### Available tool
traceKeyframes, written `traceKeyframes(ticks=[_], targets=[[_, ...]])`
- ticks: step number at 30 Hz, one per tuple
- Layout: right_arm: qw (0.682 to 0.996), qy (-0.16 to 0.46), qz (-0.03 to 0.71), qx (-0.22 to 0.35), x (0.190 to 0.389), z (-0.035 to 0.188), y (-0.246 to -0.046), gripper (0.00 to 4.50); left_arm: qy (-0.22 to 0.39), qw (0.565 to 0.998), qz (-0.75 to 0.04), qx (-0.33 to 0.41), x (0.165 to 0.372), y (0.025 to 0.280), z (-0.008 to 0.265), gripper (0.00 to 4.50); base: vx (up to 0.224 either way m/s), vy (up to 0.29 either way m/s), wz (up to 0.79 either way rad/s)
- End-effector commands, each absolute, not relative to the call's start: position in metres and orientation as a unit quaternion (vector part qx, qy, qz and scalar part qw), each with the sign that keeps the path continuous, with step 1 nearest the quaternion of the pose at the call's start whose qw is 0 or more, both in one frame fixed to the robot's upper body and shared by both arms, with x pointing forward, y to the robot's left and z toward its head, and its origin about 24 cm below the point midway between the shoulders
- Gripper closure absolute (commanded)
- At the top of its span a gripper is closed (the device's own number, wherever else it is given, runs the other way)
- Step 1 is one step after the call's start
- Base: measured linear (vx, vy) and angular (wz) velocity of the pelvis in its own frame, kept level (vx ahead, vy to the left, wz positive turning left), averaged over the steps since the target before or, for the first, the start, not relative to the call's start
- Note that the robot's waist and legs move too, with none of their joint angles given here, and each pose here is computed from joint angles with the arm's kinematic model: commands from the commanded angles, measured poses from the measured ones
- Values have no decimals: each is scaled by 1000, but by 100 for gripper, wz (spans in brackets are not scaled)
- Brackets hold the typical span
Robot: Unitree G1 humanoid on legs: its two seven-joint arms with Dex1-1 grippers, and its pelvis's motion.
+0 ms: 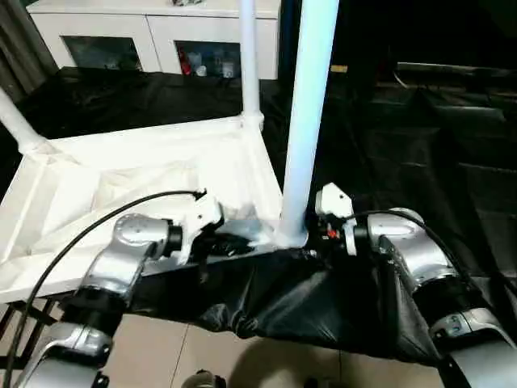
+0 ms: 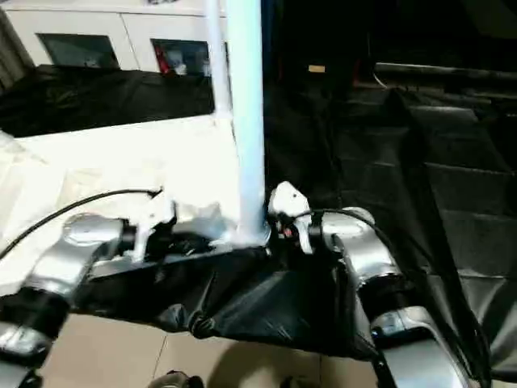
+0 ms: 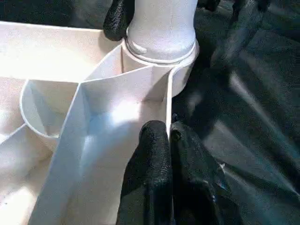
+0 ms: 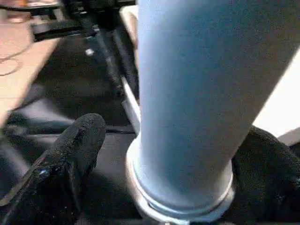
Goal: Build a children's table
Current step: Rotate leg to tighten
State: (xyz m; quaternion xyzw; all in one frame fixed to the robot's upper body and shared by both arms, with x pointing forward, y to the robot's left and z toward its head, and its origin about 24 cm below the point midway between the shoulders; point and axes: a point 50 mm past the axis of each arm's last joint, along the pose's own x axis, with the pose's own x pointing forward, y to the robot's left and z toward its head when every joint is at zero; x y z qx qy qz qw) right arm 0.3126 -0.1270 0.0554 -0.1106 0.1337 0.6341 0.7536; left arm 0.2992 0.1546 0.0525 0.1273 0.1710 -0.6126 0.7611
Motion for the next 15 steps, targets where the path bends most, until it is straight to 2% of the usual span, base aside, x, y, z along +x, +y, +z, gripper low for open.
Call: traceKeyframes(ticks=[1,15], targets=[[729,136,663,-103,307,56,-121,37,121,755,-633,117,301,147,70,450,0,0,0],[706,139,688,-96,301,55,-118,160,139,743,-644,120,294,151,67,450,0,0,0]])
